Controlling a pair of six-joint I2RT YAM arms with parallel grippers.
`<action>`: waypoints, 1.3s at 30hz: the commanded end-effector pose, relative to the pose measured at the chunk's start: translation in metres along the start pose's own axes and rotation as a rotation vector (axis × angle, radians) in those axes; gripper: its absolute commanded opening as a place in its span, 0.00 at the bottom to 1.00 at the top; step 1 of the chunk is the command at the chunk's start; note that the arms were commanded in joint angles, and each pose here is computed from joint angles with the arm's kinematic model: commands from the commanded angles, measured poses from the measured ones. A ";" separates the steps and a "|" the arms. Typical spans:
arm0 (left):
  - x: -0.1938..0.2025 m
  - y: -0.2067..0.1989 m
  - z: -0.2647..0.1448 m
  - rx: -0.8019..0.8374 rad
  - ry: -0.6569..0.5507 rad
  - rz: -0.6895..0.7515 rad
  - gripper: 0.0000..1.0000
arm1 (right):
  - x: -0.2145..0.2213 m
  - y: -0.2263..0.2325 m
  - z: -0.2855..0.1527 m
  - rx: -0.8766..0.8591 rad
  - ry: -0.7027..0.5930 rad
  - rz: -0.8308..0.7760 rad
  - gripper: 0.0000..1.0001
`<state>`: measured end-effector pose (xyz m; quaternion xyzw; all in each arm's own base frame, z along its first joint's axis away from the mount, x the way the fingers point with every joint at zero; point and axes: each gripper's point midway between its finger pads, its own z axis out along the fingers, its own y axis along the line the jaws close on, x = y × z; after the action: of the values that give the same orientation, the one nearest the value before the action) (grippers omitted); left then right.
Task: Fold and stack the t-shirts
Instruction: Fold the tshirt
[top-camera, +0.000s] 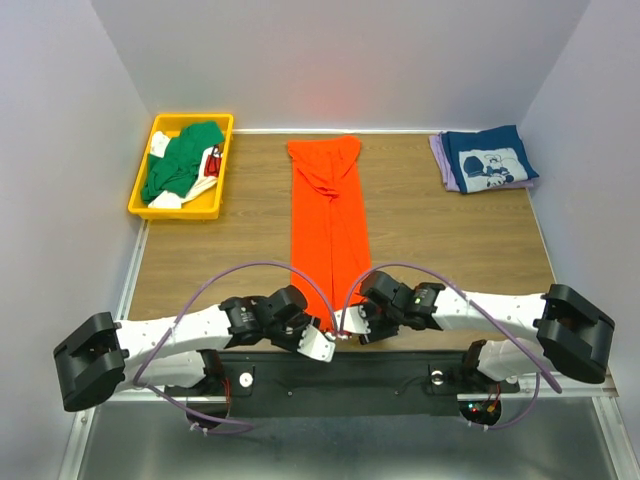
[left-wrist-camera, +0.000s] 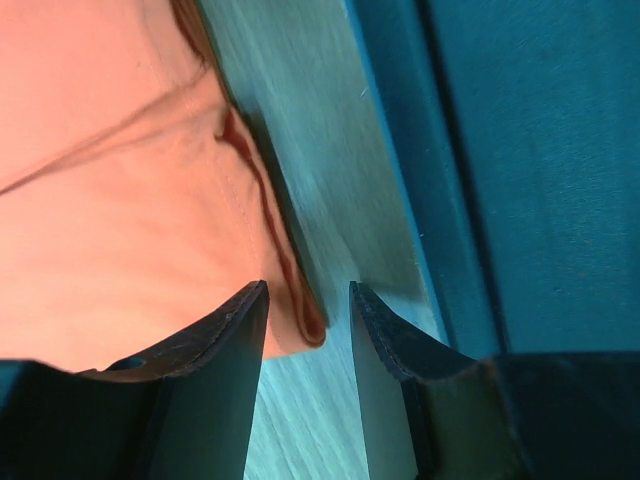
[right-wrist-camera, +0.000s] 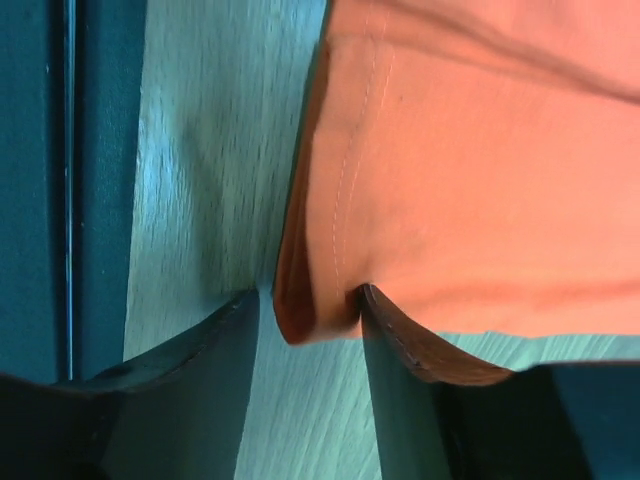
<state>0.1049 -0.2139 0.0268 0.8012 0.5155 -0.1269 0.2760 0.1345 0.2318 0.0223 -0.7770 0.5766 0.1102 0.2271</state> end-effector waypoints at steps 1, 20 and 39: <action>0.004 0.010 0.003 -0.055 0.021 0.006 0.51 | 0.010 0.005 0.014 0.006 0.029 -0.054 0.47; 0.011 0.008 0.018 0.043 0.128 -0.040 0.18 | 0.017 0.002 0.010 0.061 0.049 0.001 0.02; -0.009 0.034 -0.009 -0.014 0.062 -0.078 0.00 | -0.011 -0.020 -0.007 0.128 -0.021 0.020 0.00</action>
<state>0.1148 -0.2147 0.0212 0.8222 0.5139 -0.1027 0.2220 0.1493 0.2255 0.0200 -0.7760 0.5705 0.0652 0.2611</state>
